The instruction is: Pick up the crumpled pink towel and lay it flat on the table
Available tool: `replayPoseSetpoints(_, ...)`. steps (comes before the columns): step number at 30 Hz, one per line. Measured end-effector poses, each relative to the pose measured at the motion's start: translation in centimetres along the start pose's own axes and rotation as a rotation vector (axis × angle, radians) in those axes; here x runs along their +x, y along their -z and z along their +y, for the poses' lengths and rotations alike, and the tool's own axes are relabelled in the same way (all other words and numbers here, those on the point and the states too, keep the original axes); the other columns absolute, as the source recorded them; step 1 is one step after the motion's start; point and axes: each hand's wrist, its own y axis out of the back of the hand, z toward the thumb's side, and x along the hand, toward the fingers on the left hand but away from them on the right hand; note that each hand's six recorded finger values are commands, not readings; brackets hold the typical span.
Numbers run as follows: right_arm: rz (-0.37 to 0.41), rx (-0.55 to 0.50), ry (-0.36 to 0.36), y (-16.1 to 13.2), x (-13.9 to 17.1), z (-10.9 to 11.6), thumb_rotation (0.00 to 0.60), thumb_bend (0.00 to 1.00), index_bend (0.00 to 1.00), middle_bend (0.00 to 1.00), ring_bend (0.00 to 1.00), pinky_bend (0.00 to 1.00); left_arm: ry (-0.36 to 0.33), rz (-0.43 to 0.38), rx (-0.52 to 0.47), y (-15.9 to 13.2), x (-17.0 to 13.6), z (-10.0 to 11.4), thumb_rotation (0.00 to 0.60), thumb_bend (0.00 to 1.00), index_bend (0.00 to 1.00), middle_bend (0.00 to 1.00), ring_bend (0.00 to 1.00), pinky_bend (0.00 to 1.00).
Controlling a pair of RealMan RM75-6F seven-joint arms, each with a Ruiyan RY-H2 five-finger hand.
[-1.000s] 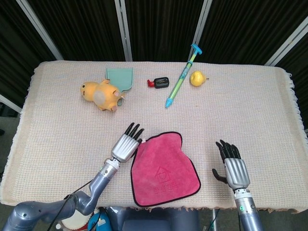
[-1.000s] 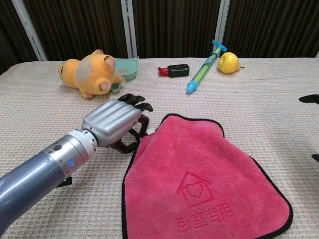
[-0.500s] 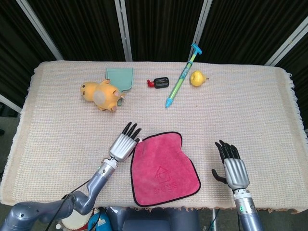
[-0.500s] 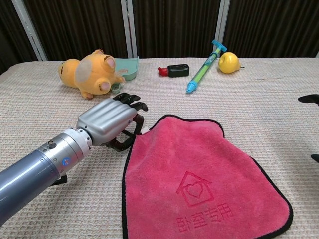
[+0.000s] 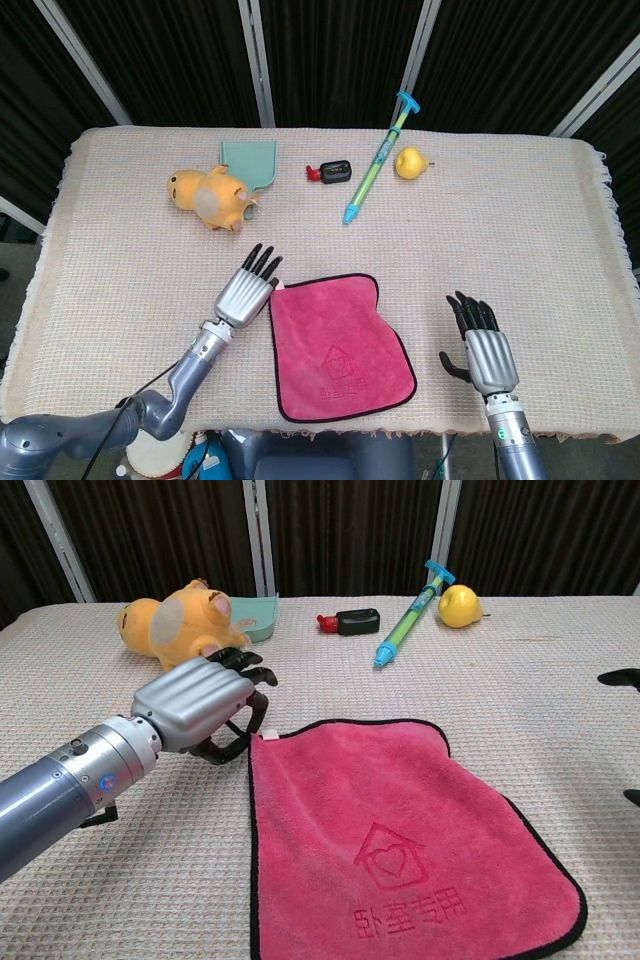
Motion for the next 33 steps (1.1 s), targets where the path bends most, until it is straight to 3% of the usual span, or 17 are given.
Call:
replayPoseSetpoints(19,0.004,-0.004,-0.003,-0.1,0.1,0.0,0.600,0.35,0.00,0.00,0.00,0.00,0.052,-0.003,0.034,0.9,-1.2,-0.8,0.600,0.42,0.51,0.11,0.00,0.05)
replayPoseSetpoints(33,0.003,-0.009,-0.001,-0.1,0.1,0.1,0.600,0.35,0.00,0.00,0.00,0.00,0.084,-0.008,0.074,1.5,-1.3,-0.7,0.600,0.04,0.24,0.04,0.00,0.01)
